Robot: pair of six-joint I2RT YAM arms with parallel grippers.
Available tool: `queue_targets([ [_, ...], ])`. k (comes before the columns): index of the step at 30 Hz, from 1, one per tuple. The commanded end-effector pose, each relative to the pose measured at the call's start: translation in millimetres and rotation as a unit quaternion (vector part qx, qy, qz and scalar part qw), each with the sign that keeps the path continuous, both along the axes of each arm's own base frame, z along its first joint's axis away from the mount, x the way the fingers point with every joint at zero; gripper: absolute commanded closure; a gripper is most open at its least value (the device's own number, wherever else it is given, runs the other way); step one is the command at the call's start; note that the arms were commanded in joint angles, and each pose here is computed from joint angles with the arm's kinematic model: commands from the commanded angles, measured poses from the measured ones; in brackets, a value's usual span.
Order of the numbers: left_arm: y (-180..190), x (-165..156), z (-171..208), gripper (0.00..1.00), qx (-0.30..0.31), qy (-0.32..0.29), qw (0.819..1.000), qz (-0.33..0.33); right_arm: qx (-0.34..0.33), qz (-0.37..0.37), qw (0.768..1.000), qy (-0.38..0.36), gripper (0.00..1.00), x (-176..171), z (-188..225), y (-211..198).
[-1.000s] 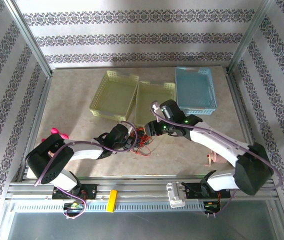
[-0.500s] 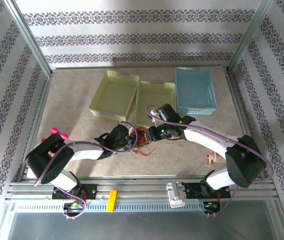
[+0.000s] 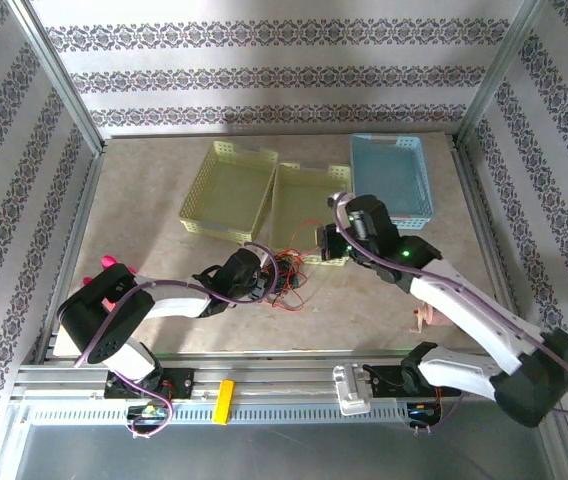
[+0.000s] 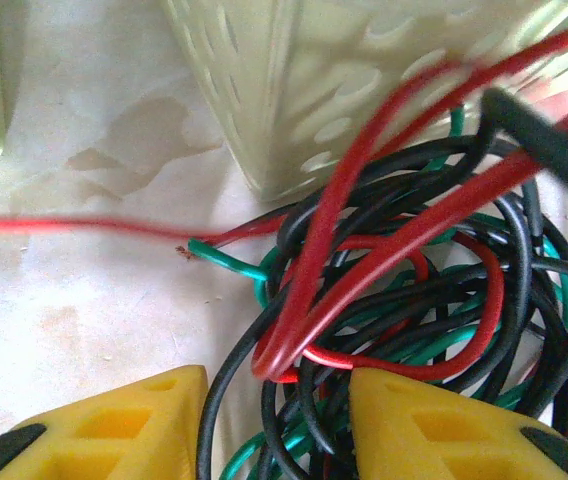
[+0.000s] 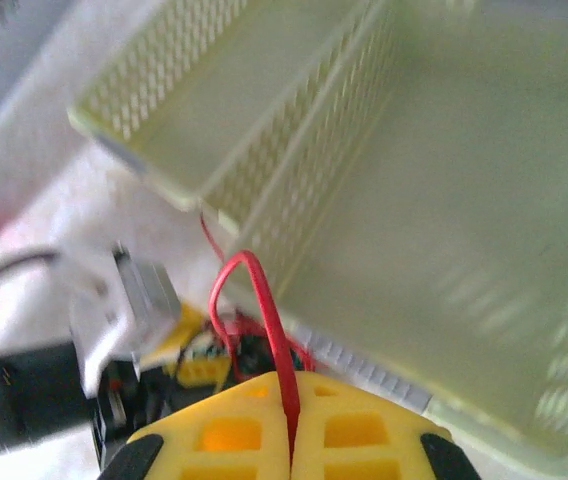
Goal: Untangle the cables
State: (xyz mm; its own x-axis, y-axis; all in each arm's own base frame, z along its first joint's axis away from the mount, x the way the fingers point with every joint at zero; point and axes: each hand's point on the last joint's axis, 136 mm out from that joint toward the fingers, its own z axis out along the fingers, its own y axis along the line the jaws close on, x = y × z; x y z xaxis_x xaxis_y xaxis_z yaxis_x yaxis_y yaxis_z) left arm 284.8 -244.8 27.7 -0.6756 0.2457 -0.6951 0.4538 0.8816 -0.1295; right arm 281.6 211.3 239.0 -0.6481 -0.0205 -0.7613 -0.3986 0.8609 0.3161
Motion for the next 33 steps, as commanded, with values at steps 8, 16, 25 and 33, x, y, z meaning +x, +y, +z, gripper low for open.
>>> queue_targets([
  [8, 13, -20, -36, 0.55, 0.059, 0.039, 0.997, -0.009, 0.073, -0.122, 0.953, -0.267, 1.0, 18, 165, -55],
  [16, 16, -21, -36, 0.5, 0.064, 0.033, 0.997, -0.002, 0.125, -0.156, 0.932, -0.302, 1.0, 34, 184, -80],
  [25, 8, -20, -27, 0.45, 0.053, 0.022, 0.998, -0.016, 0.123, -0.164, 0.959, -0.197, 1.0, 90, 112, -75],
  [33, 8, -14, -13, 0.42, 0.045, 0.003, 0.999, -0.002, 0.061, -0.161, 0.985, -0.028, 1.0, 112, -25, -46],
])
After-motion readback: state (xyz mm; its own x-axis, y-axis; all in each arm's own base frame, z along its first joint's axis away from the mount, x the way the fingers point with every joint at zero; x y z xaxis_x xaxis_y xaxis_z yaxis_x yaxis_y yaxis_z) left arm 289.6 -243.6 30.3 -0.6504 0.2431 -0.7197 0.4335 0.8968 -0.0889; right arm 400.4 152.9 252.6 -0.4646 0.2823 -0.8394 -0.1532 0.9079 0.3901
